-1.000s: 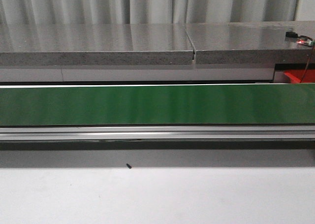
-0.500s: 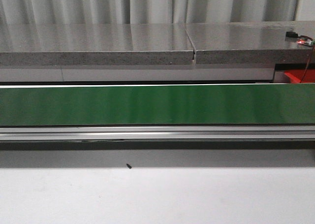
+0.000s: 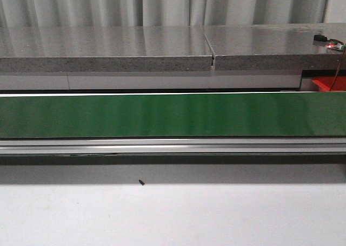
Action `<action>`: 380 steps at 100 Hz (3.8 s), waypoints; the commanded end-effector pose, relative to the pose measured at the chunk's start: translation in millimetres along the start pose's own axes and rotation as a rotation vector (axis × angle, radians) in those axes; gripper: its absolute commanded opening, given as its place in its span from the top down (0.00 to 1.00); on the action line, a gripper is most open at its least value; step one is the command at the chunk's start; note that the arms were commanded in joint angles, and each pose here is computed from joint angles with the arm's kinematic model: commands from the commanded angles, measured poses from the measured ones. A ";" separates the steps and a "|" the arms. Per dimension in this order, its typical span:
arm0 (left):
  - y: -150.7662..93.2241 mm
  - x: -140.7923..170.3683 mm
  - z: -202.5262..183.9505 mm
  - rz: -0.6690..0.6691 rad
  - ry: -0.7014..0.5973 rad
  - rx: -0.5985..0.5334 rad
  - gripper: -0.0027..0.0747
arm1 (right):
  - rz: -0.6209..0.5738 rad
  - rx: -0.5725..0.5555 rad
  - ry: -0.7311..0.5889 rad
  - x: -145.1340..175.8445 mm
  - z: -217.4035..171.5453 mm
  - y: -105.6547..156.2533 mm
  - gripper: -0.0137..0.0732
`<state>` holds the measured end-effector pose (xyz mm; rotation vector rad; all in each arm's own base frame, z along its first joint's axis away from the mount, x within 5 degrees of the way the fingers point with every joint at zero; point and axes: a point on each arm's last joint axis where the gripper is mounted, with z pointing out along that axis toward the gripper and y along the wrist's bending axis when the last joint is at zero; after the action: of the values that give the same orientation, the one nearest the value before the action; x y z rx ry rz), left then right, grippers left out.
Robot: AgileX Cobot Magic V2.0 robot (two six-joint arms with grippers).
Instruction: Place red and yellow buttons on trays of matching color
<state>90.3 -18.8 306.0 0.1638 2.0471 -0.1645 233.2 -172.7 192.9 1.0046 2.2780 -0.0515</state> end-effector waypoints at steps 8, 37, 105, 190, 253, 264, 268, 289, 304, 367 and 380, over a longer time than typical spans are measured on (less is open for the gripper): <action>-1.0 -13.9 -4.7 -0.009 -0.094 0.007 0.99 | 0.018 -0.007 -0.077 -12.1 -9.8 2.1 0.15; -1.0 -13.9 -4.7 -0.009 -0.094 0.007 0.99 | 0.013 -0.019 -0.117 -15.9 -23.7 4.9 0.15; -1.0 -13.9 -4.7 -0.009 -0.094 0.007 0.99 | -0.406 -0.288 -0.299 5.4 -101.0 101.3 0.54; -1.0 -13.9 -4.7 -0.009 -0.094 0.007 0.99 | -0.576 -0.478 -0.460 43.7 -168.3 119.6 0.92; -1.0 -13.9 -4.7 -0.009 -0.094 0.007 0.99 | -0.473 -0.476 -0.727 100.6 -174.3 62.2 0.92; -1.0 -13.9 -4.7 -0.009 -0.094 0.007 0.99 | -0.454 -0.478 -0.714 111.3 -169.3 55.2 0.92; -1.0 -13.9 -4.7 -0.009 -0.094 0.007 0.99 | -0.454 -0.479 -0.715 114.7 -168.5 52.8 0.92; -1.0 -13.9 -4.7 -0.009 -0.094 0.007 0.99 | -0.443 -0.521 -0.747 127.2 -171.2 46.1 0.92; -1.0 -13.9 -4.7 -0.009 -0.094 0.007 0.99 | -0.436 -0.534 -0.779 130.5 -176.0 41.9 0.92; -1.0 -13.9 -4.7 -0.009 -0.094 0.007 0.99 | -0.433 -0.585 -0.905 160.4 -173.0 20.8 0.92; -1.0 -13.9 -4.7 -0.009 -0.094 0.007 0.99 | -0.423 -0.604 -0.916 170.8 -167.0 15.3 0.92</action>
<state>90.3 -18.8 306.0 0.1638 2.0471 -0.1645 70.3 -4.9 221.4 0.1069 1.5692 -0.0026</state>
